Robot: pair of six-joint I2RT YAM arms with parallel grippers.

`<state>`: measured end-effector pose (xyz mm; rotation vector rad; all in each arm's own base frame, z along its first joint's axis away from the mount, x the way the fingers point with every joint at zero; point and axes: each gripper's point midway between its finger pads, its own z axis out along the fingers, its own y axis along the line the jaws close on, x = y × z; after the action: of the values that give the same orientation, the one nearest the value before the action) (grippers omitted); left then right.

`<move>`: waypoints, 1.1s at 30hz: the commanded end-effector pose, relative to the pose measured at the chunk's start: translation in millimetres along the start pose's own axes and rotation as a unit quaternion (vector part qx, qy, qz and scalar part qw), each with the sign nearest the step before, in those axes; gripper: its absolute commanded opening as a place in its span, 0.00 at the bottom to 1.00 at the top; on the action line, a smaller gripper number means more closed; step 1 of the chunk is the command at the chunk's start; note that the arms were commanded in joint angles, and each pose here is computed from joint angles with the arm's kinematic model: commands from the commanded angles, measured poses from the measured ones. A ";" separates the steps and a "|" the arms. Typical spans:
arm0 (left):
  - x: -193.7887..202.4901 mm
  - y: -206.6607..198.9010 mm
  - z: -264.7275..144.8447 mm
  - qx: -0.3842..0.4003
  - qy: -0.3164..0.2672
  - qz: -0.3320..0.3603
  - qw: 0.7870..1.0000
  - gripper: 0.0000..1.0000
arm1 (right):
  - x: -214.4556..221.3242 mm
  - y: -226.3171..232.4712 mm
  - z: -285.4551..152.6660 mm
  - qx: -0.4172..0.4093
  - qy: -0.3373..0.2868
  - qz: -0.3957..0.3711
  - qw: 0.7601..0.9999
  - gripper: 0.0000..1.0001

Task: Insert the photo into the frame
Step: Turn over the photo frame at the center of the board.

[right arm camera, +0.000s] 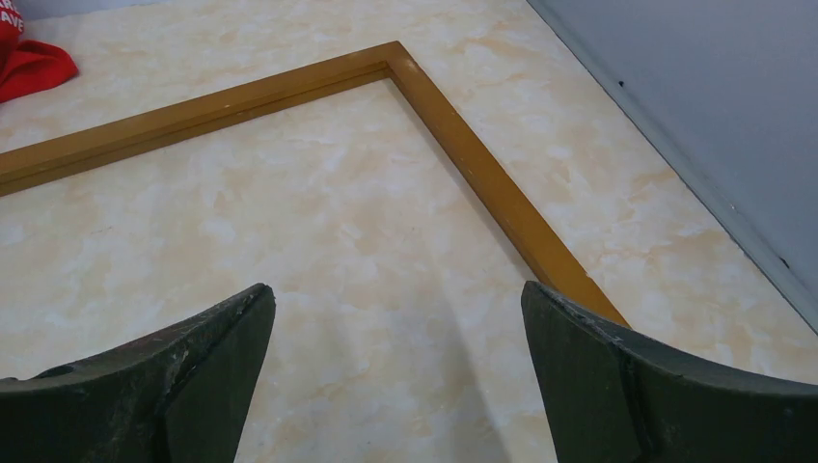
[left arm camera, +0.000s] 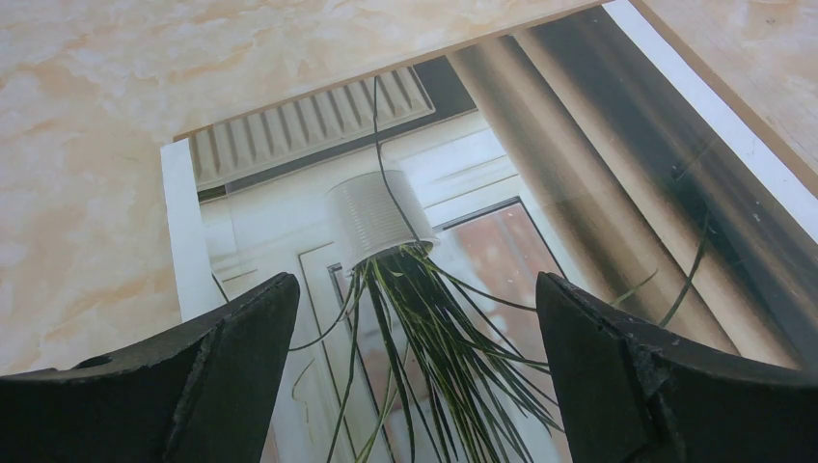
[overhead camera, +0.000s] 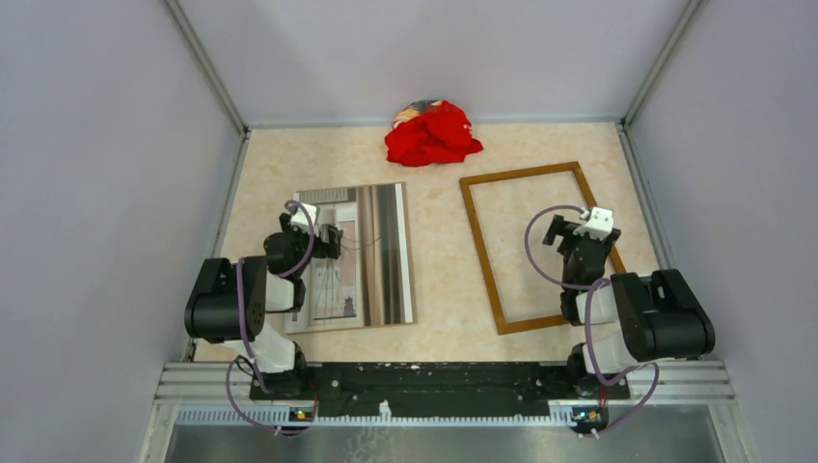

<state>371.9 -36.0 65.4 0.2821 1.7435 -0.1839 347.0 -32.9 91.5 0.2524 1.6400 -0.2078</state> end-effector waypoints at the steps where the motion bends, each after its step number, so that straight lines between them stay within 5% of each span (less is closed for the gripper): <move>1: -23.6 0.9 4.0 0.001 -0.037 0.015 0.999 0.99 | -16.0 3.2 8.7 -0.002 -0.023 0.010 1.000 0.99; 13: -38.5 3.4 4.9 -0.001 -0.057 0.016 0.998 0.99 | -21.0 1.8 9.1 0.002 -0.031 0.013 0.999 0.99; 20: -61.2 30.9 25.0 -0.015 0.102 0.008 0.995 0.99 | -78.5 -2.0 14.2 0.058 0.036 0.053 0.996 0.99; 22: -63.2 33.6 25.6 -0.013 0.137 0.008 0.990 0.99 | -90.1 2.5 13.1 0.068 0.042 0.134 0.988 0.99; 27: -64.4 35.7 18.8 -0.008 0.199 -0.016 0.980 0.99 | -87.6 66.4 -1.7 -0.080 0.143 0.198 0.966 0.99; 33: -72.2 33.8 7.7 0.012 0.251 -0.022 0.968 0.99 | -25.1 149.6 -34.3 -0.104 0.301 -0.014 0.948 0.99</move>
<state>420.3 -13.4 138.6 0.3030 2.1225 -0.1422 385.8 54.1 176.1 0.3903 1.9147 0.1565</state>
